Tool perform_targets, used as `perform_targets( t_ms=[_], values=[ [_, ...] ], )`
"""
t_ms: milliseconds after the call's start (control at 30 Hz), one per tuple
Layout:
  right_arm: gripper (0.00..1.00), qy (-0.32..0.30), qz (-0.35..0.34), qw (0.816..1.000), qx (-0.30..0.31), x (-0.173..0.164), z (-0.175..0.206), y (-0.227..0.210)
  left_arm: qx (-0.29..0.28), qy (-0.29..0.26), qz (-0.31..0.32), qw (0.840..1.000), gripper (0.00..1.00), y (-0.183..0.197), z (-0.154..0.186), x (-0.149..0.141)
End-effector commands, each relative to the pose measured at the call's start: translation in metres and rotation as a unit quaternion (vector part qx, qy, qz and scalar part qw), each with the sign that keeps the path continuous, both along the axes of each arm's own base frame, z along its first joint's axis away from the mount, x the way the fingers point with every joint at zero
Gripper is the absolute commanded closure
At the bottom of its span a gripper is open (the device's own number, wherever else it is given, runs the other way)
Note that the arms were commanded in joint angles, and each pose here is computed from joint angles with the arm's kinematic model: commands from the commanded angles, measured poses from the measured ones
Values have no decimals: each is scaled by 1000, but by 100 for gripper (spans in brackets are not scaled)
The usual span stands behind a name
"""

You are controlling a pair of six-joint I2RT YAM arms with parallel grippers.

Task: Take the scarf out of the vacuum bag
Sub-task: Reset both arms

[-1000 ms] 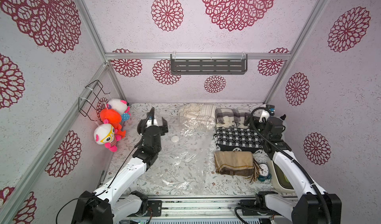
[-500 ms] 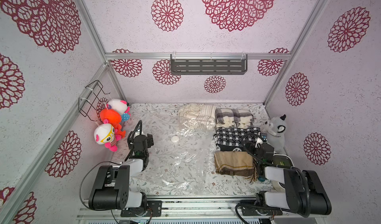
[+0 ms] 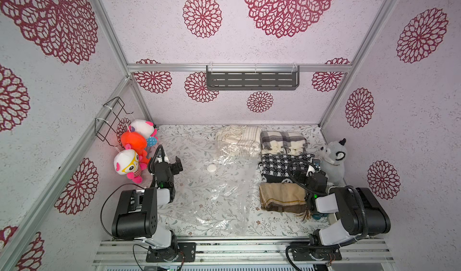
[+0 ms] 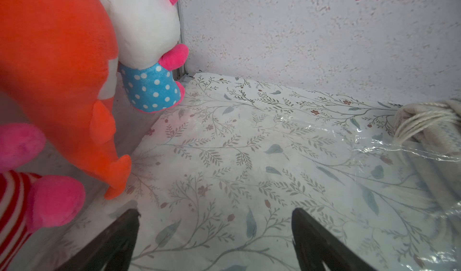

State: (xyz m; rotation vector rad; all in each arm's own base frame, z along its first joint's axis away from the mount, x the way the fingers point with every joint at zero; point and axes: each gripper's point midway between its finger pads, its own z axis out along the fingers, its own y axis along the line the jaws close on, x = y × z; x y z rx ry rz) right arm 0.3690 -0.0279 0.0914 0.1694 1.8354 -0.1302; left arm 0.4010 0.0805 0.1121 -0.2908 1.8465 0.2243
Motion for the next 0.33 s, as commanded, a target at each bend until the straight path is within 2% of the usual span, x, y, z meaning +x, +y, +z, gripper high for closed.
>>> perform_targets(
  t_ms=[0,300],
  values=[
    [1,-35,-7,999,-13,8,21,-2,-2,-17,-5,1000,2,0,7,3],
    [1,-36,-5,999,-16,9,22,0,-2,-18,-6,1000,2,0,8,3]
  ],
)
